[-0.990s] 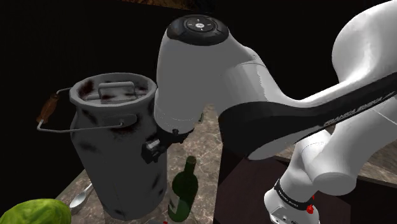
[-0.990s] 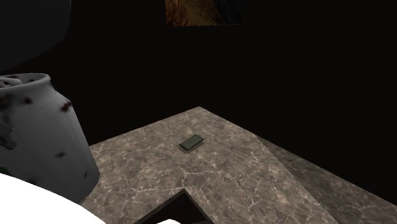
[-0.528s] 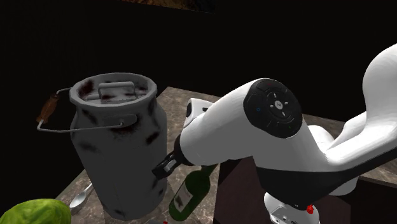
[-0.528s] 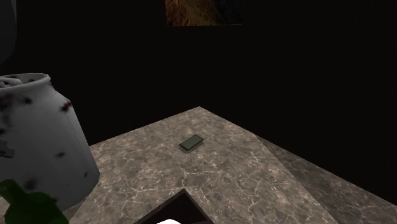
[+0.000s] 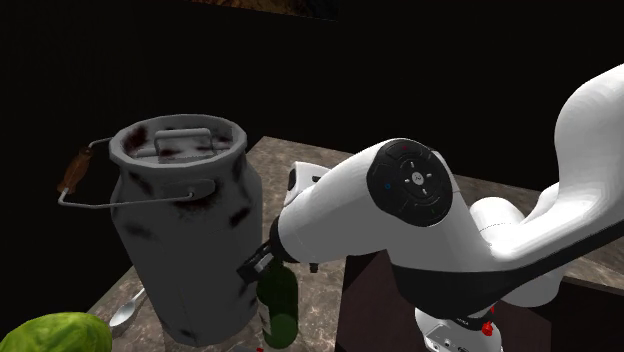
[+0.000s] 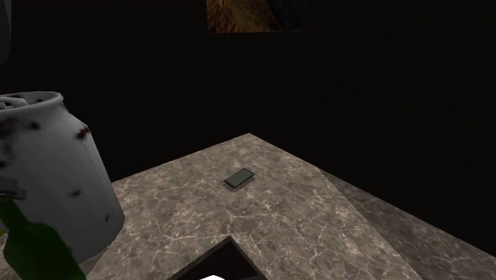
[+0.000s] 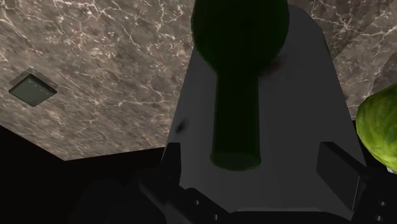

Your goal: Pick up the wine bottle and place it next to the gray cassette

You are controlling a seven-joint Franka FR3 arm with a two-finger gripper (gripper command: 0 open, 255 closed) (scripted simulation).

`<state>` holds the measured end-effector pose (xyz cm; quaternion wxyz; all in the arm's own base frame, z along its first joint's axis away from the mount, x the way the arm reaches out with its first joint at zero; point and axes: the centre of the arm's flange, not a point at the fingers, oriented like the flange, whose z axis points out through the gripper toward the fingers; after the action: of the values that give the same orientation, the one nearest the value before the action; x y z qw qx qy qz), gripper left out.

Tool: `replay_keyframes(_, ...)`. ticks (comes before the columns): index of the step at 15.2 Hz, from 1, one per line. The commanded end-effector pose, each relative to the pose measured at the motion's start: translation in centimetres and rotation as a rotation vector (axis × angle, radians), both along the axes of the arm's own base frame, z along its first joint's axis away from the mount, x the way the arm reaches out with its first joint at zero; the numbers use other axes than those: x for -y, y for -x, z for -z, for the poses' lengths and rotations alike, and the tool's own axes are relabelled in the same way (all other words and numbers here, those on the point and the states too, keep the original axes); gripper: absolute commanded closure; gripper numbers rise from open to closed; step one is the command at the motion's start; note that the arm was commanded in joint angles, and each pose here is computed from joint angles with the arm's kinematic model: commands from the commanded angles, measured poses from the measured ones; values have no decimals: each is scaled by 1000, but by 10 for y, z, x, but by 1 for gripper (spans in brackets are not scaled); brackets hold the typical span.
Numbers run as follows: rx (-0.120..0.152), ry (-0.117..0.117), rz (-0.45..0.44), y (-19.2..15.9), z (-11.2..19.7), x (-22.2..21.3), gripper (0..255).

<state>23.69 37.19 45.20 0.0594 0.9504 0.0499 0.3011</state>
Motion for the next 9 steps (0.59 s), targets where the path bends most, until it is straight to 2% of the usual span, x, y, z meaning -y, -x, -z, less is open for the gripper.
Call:
replay_keyframes(1,0,0,0,0,0,0,0)
replay_keyframes(2,0,0,0,0,0,0,0)
replay_keyframes(3,0,0,0,0,0,0,255)
replay_keyframes(9,0,0,0,0,0,0,255)
